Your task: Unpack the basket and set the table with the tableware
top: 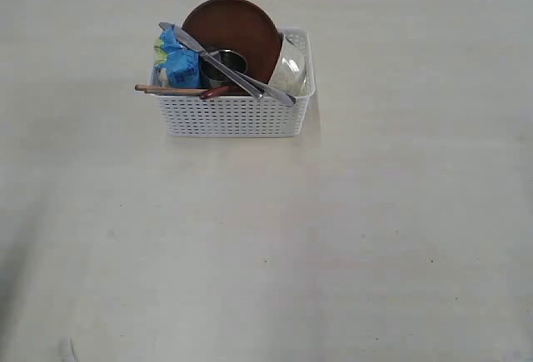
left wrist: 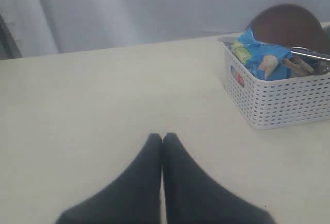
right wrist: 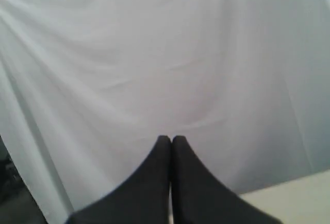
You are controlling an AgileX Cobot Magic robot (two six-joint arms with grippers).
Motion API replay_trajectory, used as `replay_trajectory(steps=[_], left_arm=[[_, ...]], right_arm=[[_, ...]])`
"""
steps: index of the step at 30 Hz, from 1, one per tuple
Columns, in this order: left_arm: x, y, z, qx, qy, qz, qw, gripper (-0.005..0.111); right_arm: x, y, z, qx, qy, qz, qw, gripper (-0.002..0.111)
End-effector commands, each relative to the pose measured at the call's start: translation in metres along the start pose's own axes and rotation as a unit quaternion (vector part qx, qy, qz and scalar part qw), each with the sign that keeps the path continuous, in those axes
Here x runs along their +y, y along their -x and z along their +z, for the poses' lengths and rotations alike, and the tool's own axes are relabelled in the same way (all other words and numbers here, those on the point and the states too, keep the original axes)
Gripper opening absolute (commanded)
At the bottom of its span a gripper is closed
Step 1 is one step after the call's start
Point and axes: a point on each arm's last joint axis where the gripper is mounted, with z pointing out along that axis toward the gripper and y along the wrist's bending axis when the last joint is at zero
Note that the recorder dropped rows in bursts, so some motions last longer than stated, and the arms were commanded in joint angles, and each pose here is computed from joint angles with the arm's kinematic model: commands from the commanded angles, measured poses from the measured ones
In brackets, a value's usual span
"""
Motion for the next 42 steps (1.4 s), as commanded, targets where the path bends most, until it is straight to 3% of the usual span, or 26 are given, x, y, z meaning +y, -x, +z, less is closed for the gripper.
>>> replay_trajectory(steps=[1,5,7,11,17,22,25,34,42], left_arm=[[0.000,0.000,0.000,-0.005,0.001,-0.002,1.000,0.000],[0.000,0.000,0.000,-0.005,0.001,-0.002,1.000,0.000],[0.000,0.000,0.000,-0.005,0.001,-0.002,1.000,0.000],[0.000,0.000,0.000,-0.005,0.001,-0.002,1.000,0.000],[0.000,0.000,0.000,-0.005,0.001,-0.002,1.000,0.000],[0.000,0.000,0.000,-0.005,0.001,-0.002,1.000,0.000],[0.000,0.000,0.000,-0.005,0.001,-0.002,1.000,0.000],[0.000,0.000,0.000,-0.005,0.001,-0.002,1.000,0.000],[0.000,0.000,0.000,-0.005,0.001,-0.002,1.000,0.000]], right_arm=[[0.008,0.016,0.023,0.116,-0.050,-0.054,0.991,0.000],[0.022,0.026,0.070,0.272,-0.069,-0.069,0.957,0.029],[0.030,0.022,0.095,0.365,-0.067,-0.098,0.923,0.037],[0.050,0.012,0.132,0.474,-0.043,-0.134,0.869,0.039],[0.091,-0.004,0.163,0.535,0.035,-0.168,0.827,0.038],[0.121,-0.029,0.196,0.628,0.042,-0.190,0.753,0.038],[0.137,-0.044,0.219,0.646,0.054,-0.196,0.736,0.038],[0.187,-0.100,0.259,0.650,0.128,-0.231,0.713,0.038],[0.195,-0.155,0.285,0.667,0.126,-0.237,0.695,0.038]])
